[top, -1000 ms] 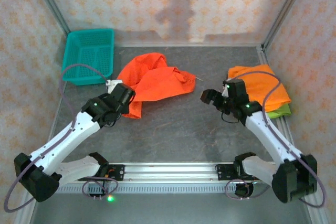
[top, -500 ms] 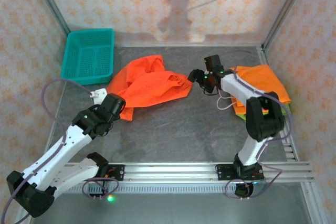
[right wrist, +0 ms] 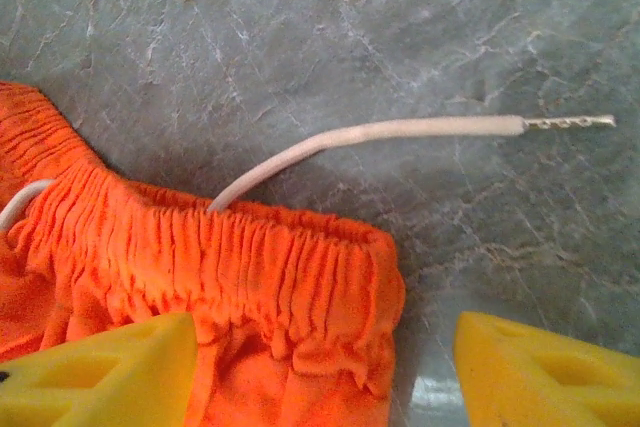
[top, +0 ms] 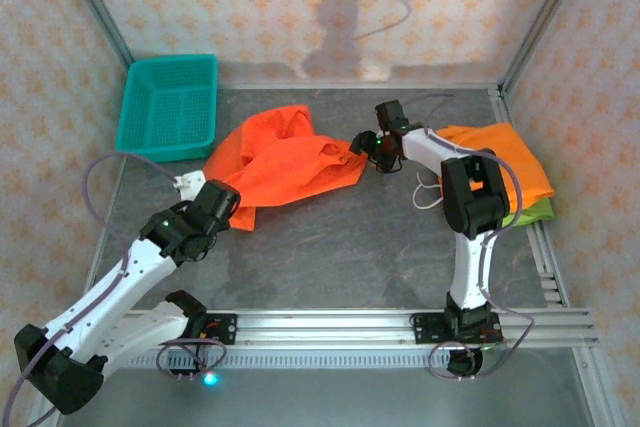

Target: Fold and stack the shorts

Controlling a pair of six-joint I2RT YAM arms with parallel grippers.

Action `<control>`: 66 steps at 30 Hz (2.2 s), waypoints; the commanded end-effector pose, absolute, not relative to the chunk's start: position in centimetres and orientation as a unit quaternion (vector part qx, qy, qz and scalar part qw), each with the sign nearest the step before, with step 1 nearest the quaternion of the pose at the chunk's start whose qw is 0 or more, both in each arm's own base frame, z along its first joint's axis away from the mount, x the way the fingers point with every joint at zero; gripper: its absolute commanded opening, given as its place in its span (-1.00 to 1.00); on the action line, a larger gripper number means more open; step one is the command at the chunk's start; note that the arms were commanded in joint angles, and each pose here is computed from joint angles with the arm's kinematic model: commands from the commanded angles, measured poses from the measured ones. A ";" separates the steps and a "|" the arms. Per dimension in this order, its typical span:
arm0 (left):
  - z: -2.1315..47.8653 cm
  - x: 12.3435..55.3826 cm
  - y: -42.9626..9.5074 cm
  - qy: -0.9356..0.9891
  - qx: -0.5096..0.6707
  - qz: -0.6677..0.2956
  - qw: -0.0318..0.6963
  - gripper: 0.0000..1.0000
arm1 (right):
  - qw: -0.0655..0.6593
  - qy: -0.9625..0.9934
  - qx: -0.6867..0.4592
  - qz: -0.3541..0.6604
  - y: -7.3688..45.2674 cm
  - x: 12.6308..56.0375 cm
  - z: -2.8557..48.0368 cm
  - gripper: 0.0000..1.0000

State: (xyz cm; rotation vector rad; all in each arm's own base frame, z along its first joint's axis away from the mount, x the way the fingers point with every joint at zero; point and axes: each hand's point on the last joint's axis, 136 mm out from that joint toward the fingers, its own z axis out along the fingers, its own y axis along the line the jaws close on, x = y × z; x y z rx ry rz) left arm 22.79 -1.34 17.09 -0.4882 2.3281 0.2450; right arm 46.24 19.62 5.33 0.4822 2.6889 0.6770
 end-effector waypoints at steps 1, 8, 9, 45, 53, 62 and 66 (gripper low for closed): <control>16.9 22.9 -1.0 0.903 -0.196 0.099 0.370 -1.00 | 0.167 0.943 0.158 0.242 20.2 47.1 5.4 0.32; 16.9 22.9 -0.9 0.903 -0.193 0.102 0.370 -1.00 | 0.156 0.945 0.157 0.242 20.6 47.6 4.0 -0.02; 16.9 22.9 -0.9 0.903 -0.193 0.102 0.370 -1.00 | 0.156 0.945 0.158 0.241 20.6 47.6 3.9 -0.15; 47.8 26.2 -1.9 0.784 -0.086 0.017 0.614 -1.00 | 0.533 0.757 0.091 0.368 12.1 35.7 46.3 -1.00; 40.2 29.6 -3.6 0.832 -0.074 0.038 0.549 -1.00 | 0.436 0.818 0.164 0.337 11.5 36.2 36.1 -1.00; 35.6 38.7 -5.1 0.874 -0.098 0.028 0.474 -1.00 | 0.381 0.827 0.198 0.363 14.5 42.8 32.6 -1.00; 39.1 43.5 -3.9 0.865 -0.124 0.031 0.486 -1.00 | 0.400 0.814 0.191 0.376 15.8 47.5 35.7 -1.00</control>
